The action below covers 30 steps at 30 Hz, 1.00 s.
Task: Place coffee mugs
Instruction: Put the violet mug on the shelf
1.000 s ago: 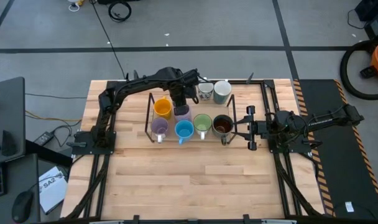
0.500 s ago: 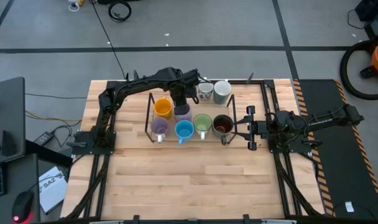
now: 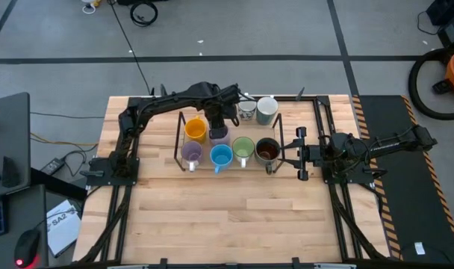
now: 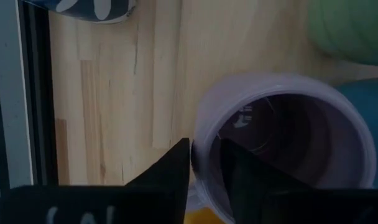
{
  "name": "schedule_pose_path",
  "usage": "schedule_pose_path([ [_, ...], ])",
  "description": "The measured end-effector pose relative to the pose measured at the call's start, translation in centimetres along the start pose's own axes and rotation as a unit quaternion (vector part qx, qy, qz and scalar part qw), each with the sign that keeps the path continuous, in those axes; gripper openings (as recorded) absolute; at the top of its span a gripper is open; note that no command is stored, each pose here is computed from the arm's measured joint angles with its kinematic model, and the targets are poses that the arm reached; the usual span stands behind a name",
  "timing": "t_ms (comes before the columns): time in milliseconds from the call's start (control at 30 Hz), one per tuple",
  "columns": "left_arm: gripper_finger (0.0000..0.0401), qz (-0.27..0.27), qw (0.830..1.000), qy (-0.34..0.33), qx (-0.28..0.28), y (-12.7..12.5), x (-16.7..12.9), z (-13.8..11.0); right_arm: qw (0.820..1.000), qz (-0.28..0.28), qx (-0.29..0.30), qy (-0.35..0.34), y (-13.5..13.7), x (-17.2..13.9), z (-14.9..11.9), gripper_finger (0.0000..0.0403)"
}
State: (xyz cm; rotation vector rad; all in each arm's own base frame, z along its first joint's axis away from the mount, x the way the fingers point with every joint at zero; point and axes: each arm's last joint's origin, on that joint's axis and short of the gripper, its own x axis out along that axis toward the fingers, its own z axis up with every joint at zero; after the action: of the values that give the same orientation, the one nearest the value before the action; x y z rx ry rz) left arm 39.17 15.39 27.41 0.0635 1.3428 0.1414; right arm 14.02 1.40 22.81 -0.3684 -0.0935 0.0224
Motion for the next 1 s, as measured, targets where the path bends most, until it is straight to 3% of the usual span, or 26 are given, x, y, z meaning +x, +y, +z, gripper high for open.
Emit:
schedule_pose_path([
  [233, 0.0127, -0.003, 1.0, 0.004, 0.001, 0.0, 0.0, -0.1, 1.0, 0.0, 0.0, 0.0, 0.0, 0.0, 0.0, 0.0166],
  [1000, 0.0128, -0.015, 1.0, -0.001, -0.004, -0.3, -1.8, -0.3, 1.0, 0.0, 0.001, 0.0, 0.0, 0.0, 0.0, 0.0166],
])
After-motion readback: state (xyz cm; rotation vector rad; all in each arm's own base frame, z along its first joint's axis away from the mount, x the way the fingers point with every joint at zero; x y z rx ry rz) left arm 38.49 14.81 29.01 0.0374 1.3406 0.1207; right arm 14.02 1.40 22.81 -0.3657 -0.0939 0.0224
